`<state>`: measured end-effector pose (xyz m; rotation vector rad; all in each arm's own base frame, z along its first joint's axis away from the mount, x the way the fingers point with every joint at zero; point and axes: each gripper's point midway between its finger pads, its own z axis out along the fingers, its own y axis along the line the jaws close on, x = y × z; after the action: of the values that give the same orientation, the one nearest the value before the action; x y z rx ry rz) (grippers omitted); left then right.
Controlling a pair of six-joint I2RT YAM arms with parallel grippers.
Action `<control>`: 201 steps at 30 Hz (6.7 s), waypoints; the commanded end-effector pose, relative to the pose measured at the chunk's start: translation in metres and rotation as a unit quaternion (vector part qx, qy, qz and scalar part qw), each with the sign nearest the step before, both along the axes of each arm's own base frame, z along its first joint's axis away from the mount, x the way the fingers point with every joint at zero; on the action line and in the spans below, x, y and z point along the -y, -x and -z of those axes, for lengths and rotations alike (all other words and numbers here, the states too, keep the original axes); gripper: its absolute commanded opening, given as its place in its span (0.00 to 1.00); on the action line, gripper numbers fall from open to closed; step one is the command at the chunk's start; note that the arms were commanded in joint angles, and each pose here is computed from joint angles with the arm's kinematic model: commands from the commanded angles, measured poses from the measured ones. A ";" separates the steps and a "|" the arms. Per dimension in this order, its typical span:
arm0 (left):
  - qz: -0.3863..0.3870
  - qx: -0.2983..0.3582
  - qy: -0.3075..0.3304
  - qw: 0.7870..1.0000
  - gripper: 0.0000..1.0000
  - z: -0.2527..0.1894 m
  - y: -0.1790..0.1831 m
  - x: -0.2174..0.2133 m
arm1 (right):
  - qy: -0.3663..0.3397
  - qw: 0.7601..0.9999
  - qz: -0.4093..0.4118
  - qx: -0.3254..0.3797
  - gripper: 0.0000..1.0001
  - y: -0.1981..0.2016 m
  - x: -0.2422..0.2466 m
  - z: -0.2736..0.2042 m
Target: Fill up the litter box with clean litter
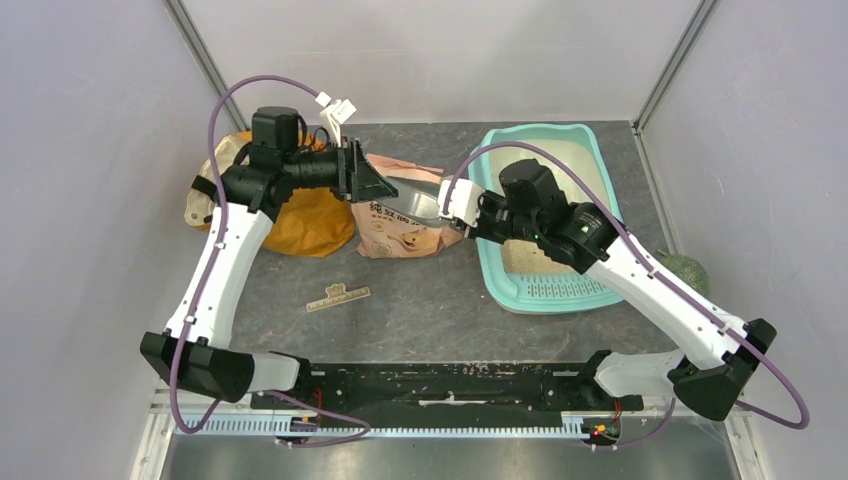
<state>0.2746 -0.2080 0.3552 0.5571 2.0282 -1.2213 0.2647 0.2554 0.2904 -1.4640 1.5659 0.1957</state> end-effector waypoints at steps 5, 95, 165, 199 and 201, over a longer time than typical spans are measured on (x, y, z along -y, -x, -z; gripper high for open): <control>0.043 -0.050 0.024 0.998 0.45 0.012 0.010 0.031 | -0.065 0.994 -0.041 0.079 0.00 0.003 -0.011 -0.066; -0.047 0.071 0.098 0.992 0.70 -0.014 -0.070 0.014 | -0.439 0.718 0.160 -0.515 0.00 -0.057 0.004 -0.124; -0.020 0.027 0.107 0.994 0.02 -0.008 -0.071 0.011 | -0.425 0.669 0.064 -0.607 0.40 -0.032 0.000 -0.132; -0.012 0.018 0.099 0.995 0.35 -0.004 -0.074 0.018 | -0.414 0.676 0.066 -0.606 0.00 -0.030 0.001 -0.124; -0.011 0.016 0.102 0.995 0.37 -0.004 -0.074 0.019 | -0.414 0.677 0.065 -0.605 0.00 -0.030 0.001 -0.125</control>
<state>0.3412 -0.2251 0.3521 0.4260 1.8859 -1.4242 0.3143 0.2509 0.3951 -0.1907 2.1046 1.7847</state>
